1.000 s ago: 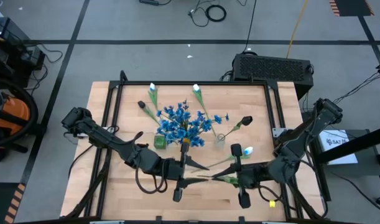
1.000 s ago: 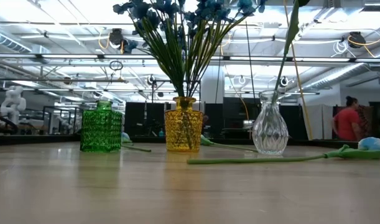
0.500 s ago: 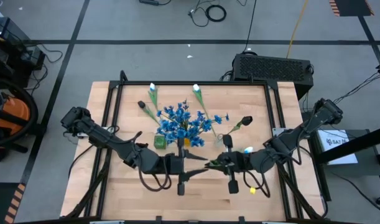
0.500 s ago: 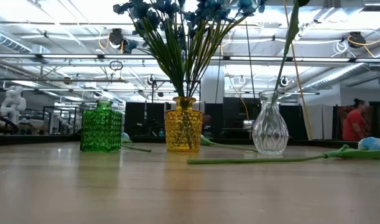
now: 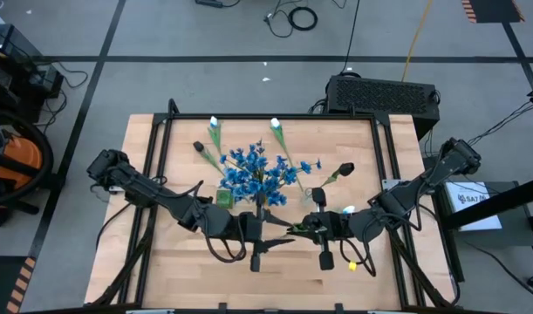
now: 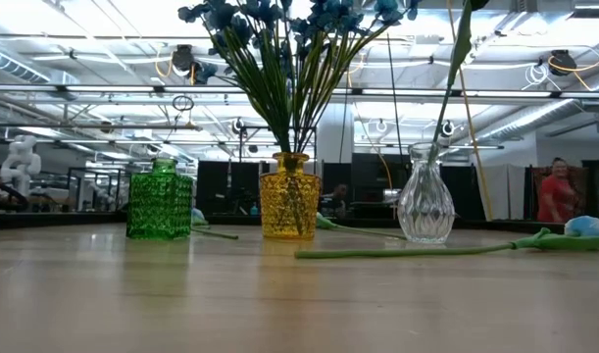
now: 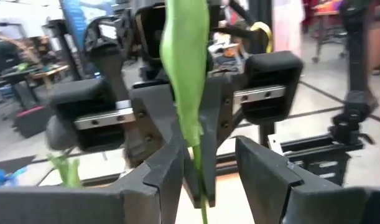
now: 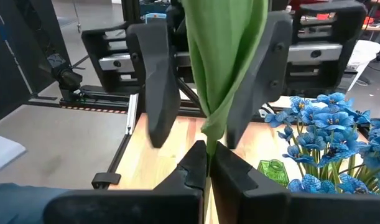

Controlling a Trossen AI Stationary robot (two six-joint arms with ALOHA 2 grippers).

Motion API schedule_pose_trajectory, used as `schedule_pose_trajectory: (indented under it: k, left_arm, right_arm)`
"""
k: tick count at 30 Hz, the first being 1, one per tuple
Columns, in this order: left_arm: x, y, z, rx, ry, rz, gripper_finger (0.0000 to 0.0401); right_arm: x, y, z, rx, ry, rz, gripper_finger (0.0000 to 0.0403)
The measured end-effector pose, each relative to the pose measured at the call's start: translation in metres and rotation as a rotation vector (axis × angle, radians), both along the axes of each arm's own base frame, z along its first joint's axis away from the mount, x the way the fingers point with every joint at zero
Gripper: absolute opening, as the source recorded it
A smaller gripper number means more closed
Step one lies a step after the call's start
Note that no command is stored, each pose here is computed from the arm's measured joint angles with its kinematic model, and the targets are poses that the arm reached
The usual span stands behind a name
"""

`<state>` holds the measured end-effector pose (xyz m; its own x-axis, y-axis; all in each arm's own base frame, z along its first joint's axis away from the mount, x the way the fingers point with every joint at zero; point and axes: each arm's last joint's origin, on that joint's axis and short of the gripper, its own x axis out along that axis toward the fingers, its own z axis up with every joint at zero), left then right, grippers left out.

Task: Sort flowers into vase by color
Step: Put the bottom black flower into the transparent vase

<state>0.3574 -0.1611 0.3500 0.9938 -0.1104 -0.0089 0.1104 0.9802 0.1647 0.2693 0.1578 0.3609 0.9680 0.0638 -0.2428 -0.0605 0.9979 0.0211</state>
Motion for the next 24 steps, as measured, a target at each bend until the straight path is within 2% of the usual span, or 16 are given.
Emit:
schedule_pose_trajectory:
  k: [10, 14, 21, 24]
  left_arm:
    - [0.009, 0.011, -0.004, -0.005, -0.011, 0.01, 0.0141]
    - [0.009, 0.01, -0.003, -0.006, -0.018, 0.005, 0.0104]
    - [0.009, 0.01, -0.003, 0.019, -0.022, -0.011, 0.0015]
    - [0.009, 0.01, -0.003, 0.022, -0.021, -0.011, 0.0012]
  right_arm:
    - [0.0, -0.001, -0.003, -0.016, 0.023, -0.005, 0.0008]
    - [0.0, -0.001, -0.003, -0.015, 0.023, -0.004, 0.0008]
    - [0.0, -0.001, -0.003, -0.016, 0.025, -0.001, 0.0009]
    - [-0.001, 0.0, -0.003, -0.017, 0.031, 0.001, 0.002]
